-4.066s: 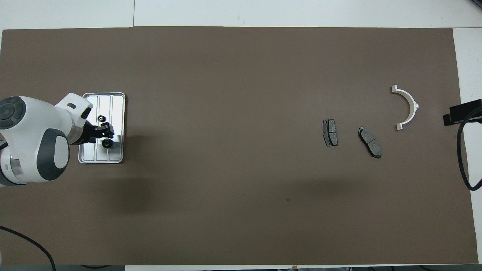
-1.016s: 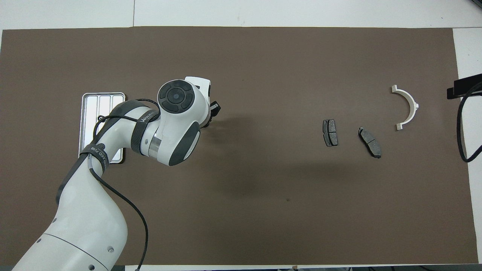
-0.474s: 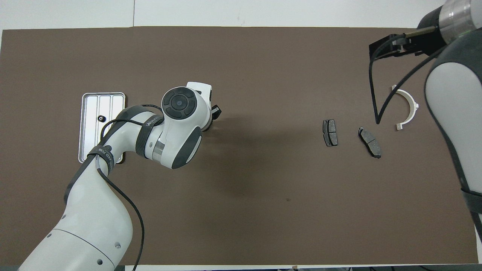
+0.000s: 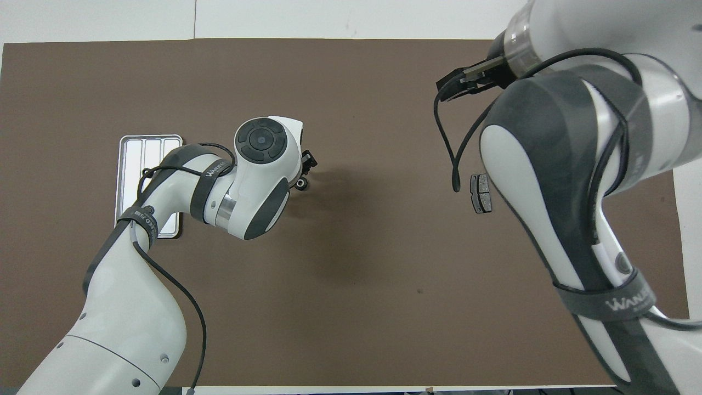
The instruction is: Place bearing gear from tray to pile
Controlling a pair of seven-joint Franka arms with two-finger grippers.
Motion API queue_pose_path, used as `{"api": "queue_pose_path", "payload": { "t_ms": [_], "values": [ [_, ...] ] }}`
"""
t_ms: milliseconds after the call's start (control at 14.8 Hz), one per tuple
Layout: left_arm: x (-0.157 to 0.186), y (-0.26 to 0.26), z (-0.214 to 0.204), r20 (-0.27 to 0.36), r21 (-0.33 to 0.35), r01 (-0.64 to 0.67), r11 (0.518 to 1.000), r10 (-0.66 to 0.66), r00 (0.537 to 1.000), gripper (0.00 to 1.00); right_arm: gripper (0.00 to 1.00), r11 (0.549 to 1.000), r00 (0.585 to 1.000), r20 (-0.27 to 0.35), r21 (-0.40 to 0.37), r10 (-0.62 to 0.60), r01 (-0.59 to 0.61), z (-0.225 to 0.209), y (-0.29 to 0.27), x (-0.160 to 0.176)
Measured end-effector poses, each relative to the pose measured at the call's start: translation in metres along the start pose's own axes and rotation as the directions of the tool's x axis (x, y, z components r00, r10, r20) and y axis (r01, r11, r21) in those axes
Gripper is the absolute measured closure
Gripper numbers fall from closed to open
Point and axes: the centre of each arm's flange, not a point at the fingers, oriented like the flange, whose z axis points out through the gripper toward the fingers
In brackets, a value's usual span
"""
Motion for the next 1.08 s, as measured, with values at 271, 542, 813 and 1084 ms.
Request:
{"api": "queue_pose_path", "payload": {
  "t_ms": [271,542,813,1084],
  "values": [
    [0.068,-0.055,-0.038,-0.001,0.03,-0.009,0.999,0.009,1.0,0.0,0.0,0.998,0.998,0.031,0.021,-0.063,0.062,0.001,-0.06,-0.007],
    [0.134,-0.129,-0.065,0.008,0.024,-0.089,0.996,0.089,0.996,0.0,0.0,0.999,0.997,0.073,0.028,-0.019,0.017,0.017,-0.121,-0.016],
    [0.184,-0.196,-0.05,0.033,0.029,-0.187,0.982,0.186,0.982,0.0,0.0,1.0,0.989,0.144,0.026,0.012,-0.016,0.072,-0.157,-0.015],
    [0.211,-0.239,-0.028,-0.024,-0.002,-0.209,0.978,0.209,0.978,0.1,0.0,1.0,0.979,0.205,-0.018,-0.009,0.013,0.131,-0.195,-0.021]
  ]
}}
